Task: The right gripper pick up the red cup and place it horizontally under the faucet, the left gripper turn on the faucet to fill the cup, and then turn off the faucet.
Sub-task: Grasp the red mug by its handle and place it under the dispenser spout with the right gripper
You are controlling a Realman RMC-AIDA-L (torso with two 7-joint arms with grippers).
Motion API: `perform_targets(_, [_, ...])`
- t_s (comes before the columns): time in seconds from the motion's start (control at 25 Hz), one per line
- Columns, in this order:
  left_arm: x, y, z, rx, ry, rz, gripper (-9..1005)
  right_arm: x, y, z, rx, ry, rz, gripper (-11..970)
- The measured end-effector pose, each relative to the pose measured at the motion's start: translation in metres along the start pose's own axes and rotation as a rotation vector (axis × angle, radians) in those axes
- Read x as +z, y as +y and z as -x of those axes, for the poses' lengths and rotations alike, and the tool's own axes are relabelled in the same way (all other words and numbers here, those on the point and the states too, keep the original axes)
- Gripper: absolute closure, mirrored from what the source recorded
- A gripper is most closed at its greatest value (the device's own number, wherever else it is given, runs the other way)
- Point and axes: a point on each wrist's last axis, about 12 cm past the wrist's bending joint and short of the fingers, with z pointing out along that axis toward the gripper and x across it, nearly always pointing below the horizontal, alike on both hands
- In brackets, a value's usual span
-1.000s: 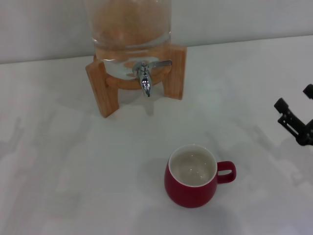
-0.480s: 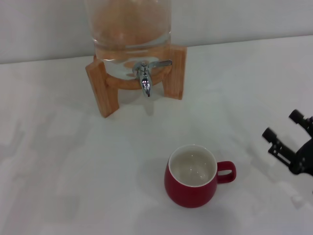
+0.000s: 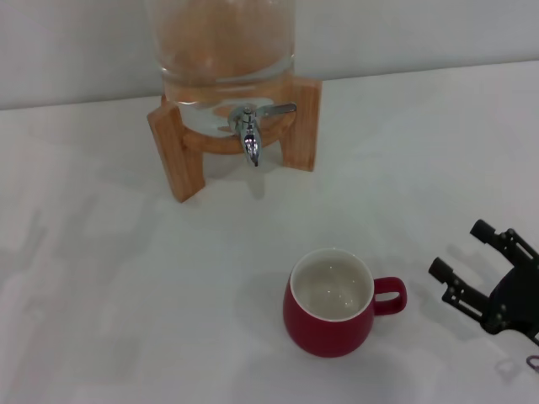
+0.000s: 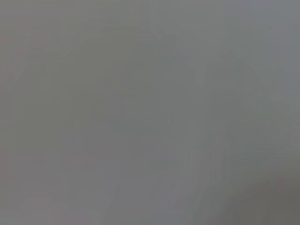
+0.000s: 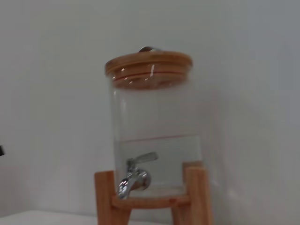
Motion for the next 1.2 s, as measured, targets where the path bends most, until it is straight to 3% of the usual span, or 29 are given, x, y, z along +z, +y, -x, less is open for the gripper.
perform_targets(1.2, [0.004, -0.003, 0.000, -0.002, -0.005, -0.014, 117, 0.000, 0.011, -0.014, -0.011, 0.129, 0.115, 129])
